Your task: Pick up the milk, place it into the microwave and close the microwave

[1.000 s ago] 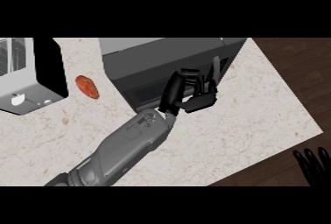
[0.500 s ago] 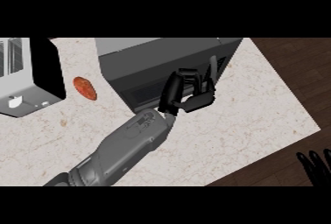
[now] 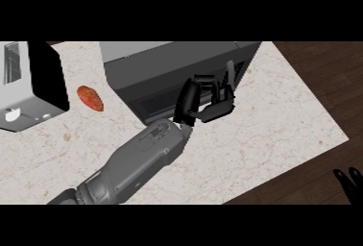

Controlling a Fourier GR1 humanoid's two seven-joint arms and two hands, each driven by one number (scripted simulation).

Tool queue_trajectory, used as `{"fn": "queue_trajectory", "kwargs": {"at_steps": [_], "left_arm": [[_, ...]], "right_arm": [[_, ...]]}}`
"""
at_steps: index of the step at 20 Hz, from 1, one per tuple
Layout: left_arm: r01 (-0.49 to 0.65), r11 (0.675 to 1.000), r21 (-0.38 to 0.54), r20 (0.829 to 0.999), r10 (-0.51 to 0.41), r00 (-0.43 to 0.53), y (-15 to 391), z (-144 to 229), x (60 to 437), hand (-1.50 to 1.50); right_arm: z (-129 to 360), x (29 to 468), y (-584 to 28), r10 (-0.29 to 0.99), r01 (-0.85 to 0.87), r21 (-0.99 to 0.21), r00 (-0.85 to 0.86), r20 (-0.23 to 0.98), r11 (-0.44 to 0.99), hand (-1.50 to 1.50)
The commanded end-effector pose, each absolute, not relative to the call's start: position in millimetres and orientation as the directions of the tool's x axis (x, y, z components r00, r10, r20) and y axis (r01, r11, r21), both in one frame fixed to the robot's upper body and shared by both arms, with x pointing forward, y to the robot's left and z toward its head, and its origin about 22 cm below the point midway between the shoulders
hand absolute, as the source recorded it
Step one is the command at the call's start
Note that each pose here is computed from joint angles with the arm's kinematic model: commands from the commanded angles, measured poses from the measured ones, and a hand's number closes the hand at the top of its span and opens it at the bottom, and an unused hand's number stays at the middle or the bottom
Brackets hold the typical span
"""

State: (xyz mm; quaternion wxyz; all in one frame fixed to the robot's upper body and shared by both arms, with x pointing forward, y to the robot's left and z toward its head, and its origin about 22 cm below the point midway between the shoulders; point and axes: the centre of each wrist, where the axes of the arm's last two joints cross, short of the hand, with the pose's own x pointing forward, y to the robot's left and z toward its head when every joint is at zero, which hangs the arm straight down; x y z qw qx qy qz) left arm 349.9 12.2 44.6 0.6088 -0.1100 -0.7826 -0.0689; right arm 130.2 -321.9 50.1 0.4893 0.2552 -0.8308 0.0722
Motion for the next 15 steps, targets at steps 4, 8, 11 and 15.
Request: {"fn": "queue_trajectory", "kwargs": {"at_steps": [4, 8, 11, 15], "left_arm": [[0.237, 0.971, -0.017, 0.969, 0.075, -0.237, 13, 54, 367, 1.50], [0.235, 0.972, -0.021, 0.965, 0.081, -0.250, 12, 56, 367, 1.50], [0.229, 0.973, -0.016, 0.965, 0.075, -0.250, 12, 55, 368, 1.50], [0.233, 0.972, -0.018, 0.966, 0.076, -0.245, 13, 53, 369, 1.50]], "right_arm": [[54, 124, -323, -0.406, -0.525, 0.173, -0.368, 0.836, 0.833, -1.50], [61, 127, -324, -0.406, -0.537, 0.159, -0.381, 0.831, 0.828, -1.50], [61, 124, -324, -0.412, -0.546, 0.168, -0.362, 0.836, 0.821, -1.50], [65, 123, -326, -0.403, -0.558, 0.157, -0.351, 0.846, 0.815, -1.50]]}}
